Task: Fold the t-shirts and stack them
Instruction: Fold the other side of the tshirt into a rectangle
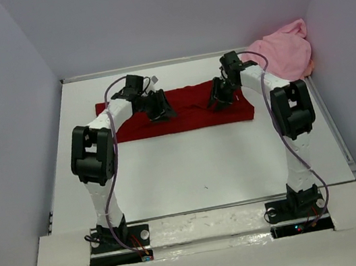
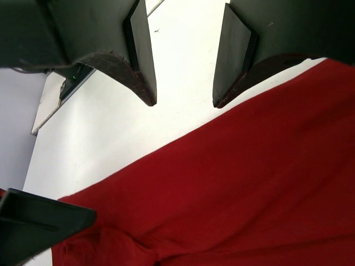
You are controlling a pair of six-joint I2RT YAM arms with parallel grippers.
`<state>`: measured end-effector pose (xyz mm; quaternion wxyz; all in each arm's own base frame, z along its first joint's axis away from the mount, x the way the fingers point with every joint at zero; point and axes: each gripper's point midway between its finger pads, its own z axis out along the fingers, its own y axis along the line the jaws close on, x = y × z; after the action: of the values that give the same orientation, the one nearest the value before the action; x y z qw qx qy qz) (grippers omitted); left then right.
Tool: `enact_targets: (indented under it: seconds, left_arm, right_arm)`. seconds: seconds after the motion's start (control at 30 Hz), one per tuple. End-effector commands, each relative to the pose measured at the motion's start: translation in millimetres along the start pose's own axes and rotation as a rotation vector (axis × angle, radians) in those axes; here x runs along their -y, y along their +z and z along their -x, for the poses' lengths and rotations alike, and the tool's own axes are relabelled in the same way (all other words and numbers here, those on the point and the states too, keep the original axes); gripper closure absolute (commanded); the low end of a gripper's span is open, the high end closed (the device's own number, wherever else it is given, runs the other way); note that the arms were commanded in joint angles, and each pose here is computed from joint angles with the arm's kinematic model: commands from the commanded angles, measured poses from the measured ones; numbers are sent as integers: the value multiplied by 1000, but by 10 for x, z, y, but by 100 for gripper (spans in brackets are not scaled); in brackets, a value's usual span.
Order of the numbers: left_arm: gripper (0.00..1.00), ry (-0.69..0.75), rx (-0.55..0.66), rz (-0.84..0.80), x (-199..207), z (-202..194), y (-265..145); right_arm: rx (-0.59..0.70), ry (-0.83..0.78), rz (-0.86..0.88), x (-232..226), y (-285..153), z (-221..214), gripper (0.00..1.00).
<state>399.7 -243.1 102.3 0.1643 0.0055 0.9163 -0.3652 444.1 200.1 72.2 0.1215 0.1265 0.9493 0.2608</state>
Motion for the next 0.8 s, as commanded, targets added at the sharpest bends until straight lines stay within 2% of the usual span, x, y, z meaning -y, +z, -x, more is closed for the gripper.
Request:
enact_targets:
  seconds: [0.0,0.2,0.37,0.6,0.77]
  left_arm:
    - [46,63,28,-62,306,151,-8]
    - [47,72,1,9,209,128,97]
    - [48,56,-35,117,-37,34,226]
    - [48,26,-88,91,-154,-168,474]
    - [48,15,-122,136,-278,-299,613]
  right_arm:
    - [41,-17,-6,-32,87,78,56]
    - [45,-25,-26,16,129,99,56]
    - [55,-29,-27,5,133,139,56]
    - [65,-39,-37,6,112,168,56]
    - [78,-51,-57,31,91,200,56]
